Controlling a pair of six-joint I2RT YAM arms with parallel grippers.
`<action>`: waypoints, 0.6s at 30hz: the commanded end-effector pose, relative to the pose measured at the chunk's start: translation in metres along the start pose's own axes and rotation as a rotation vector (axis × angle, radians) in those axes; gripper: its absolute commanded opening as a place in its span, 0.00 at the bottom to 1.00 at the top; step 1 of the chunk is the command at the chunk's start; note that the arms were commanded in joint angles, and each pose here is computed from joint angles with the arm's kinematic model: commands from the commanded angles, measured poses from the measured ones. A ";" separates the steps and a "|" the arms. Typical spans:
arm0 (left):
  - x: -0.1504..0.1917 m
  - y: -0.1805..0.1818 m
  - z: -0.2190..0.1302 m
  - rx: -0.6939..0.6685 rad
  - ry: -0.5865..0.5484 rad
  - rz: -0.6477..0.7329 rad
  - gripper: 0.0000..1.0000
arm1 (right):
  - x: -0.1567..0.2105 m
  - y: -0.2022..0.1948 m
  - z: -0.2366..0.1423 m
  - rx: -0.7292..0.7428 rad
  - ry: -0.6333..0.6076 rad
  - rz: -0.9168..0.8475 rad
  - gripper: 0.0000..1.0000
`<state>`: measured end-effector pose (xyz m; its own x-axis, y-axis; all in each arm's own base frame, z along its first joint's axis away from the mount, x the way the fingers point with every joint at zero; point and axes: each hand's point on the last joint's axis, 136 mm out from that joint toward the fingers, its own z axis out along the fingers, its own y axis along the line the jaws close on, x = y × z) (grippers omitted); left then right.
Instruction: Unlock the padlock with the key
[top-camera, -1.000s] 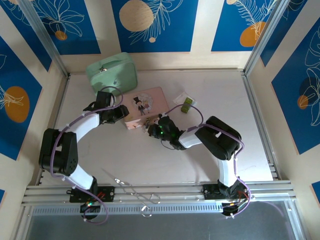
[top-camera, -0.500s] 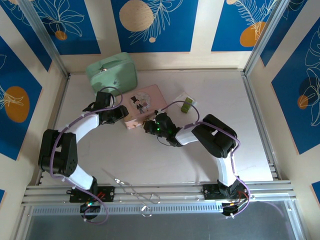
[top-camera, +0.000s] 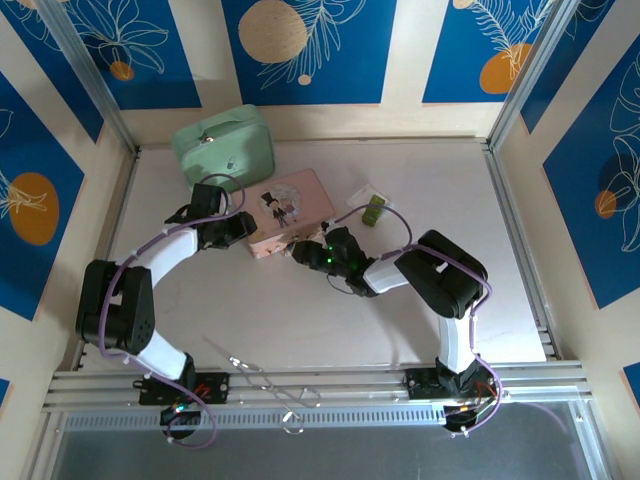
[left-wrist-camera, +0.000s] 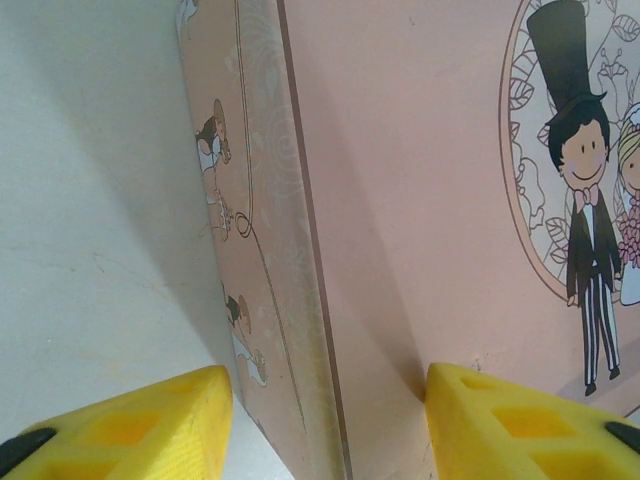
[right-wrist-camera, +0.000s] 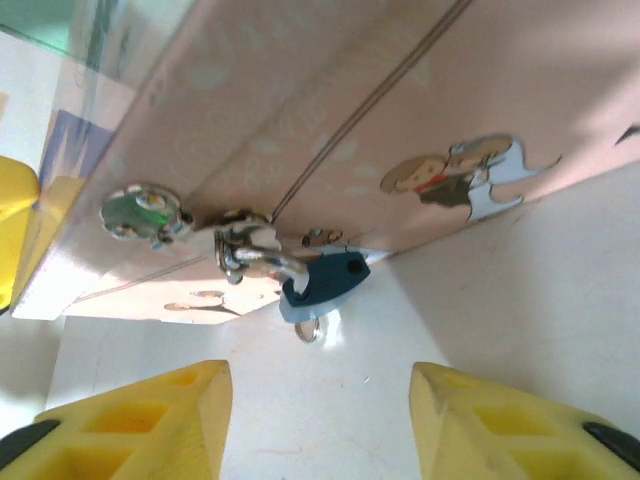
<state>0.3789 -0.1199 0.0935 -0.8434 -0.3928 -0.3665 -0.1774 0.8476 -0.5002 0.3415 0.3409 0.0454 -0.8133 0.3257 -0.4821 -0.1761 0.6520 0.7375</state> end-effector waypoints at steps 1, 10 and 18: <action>0.019 0.010 -0.004 -0.028 0.068 -0.007 0.53 | -0.001 -0.012 0.003 0.018 0.018 -0.038 0.52; 0.016 0.010 -0.011 -0.046 0.062 0.006 0.53 | -0.002 -0.007 0.026 0.024 0.067 -0.064 0.37; 0.017 0.011 -0.011 -0.046 0.064 0.010 0.53 | 0.005 -0.023 0.032 0.085 0.109 -0.142 0.33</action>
<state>0.3703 -0.1181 0.0938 -0.8550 -0.3822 -0.3505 -0.1827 0.8545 -0.4862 0.3600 0.3549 0.0353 -0.8260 0.2093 -0.5233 -0.2482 0.6985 0.6712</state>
